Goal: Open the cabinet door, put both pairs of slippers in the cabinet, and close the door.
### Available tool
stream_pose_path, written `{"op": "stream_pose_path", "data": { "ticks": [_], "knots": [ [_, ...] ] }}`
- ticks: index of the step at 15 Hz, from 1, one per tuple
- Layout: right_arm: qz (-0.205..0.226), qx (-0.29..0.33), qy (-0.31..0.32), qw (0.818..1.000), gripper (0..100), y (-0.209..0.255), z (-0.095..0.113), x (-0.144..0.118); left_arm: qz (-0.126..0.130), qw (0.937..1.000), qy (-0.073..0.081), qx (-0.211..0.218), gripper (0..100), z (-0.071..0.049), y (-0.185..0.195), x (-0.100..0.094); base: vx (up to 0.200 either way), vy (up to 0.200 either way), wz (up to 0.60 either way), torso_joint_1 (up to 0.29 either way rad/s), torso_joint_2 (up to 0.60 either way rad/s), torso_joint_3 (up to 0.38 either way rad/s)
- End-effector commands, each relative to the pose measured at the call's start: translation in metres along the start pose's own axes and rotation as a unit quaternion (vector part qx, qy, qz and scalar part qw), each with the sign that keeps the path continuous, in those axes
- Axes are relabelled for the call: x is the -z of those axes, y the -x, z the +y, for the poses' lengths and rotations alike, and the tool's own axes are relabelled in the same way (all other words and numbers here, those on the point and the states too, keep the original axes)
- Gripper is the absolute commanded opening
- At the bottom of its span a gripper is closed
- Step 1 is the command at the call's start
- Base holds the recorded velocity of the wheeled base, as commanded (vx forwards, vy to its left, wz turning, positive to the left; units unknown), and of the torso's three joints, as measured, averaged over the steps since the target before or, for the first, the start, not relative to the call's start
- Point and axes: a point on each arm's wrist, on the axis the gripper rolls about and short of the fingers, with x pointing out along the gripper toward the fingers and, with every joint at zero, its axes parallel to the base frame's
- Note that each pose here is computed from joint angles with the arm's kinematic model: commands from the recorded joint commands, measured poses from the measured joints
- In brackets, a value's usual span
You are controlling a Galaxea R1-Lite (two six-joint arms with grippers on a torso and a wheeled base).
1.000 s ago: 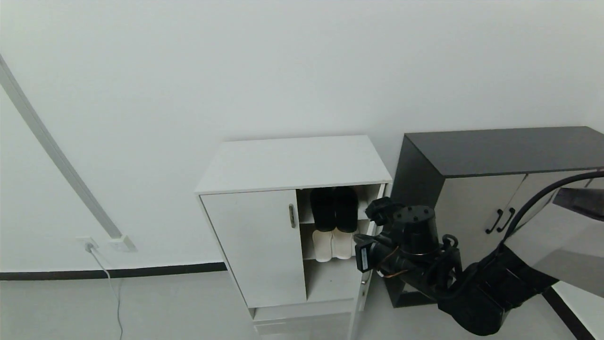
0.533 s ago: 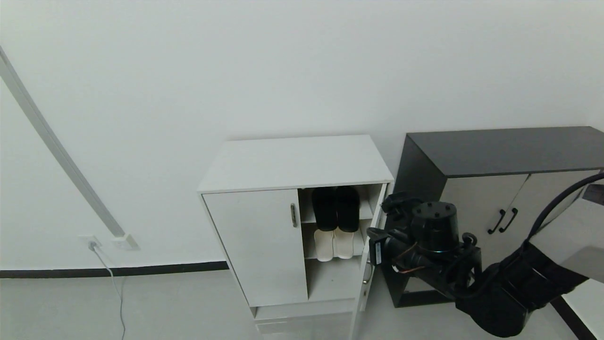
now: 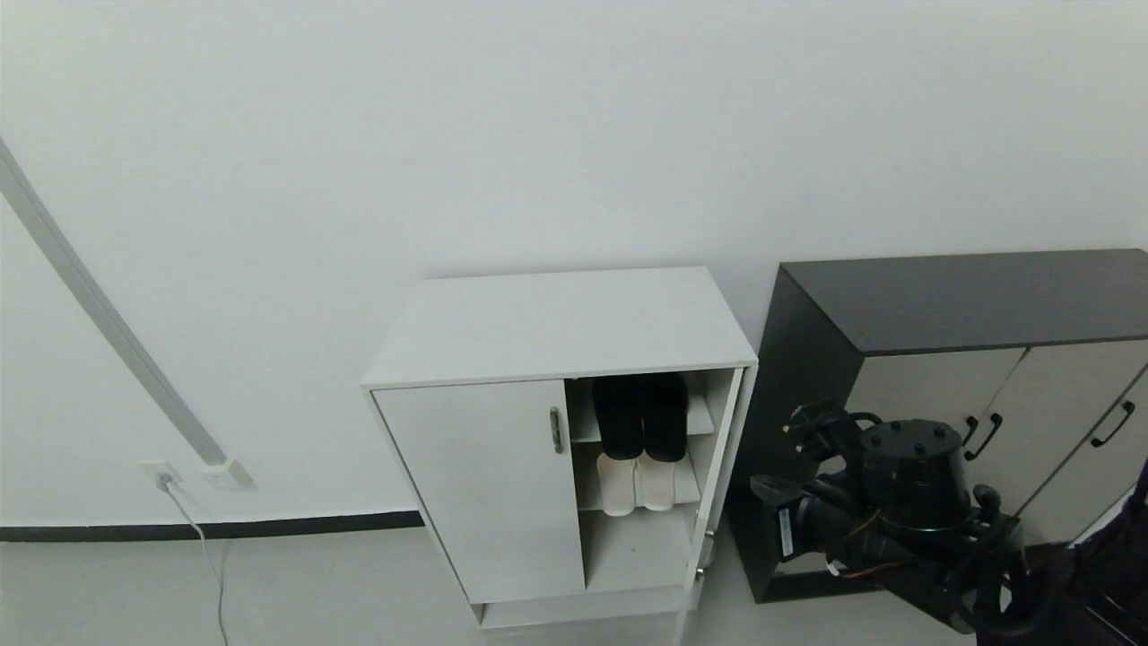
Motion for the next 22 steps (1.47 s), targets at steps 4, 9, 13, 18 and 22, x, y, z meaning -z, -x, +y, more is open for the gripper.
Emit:
{"op": "stream_pose_path", "data": {
  "ticks": [4,9,13,18,22],
  "knots": [
    [0.037,0.001,0.006,0.999,0,-0.014,0.002,0.02,0.0,1.0,0.001,-0.001,0,0.0,0.0,0.0,0.0,0.0,0.0,0.0,0.0,0.0],
    [0.042,0.001,0.007,0.999,0,-0.059,0.008,0.034,0.0,1.0,0.003,-0.002,0,0.0,0.0,0.0,0.0,0.0,0.0,0.0,0.0,0.0],
    [0.025,-0.002,0.003,1.0,0,-0.08,0.012,0.029,0.0,1.0,0.002,-0.001,0,0.0,0.0,0.0,0.0,0.0,0.0,0.0,0.0,0.0],
    [0.016,-0.006,0.003,1.0,0,-0.108,0.018,0.033,0.0,1.0,0.002,-0.002,0,0.0,0.0,0.0,0.0,0.0,0.0,0.0,0.0,0.0],
    [-0.009,-0.009,-0.001,1.0,0,-0.128,0.023,0.024,0.0,1.0,0.002,-0.002,0,0.0,0.0,0.0,0.0,0.0,0.0,0.0,0.0,0.0]
  ]
}}
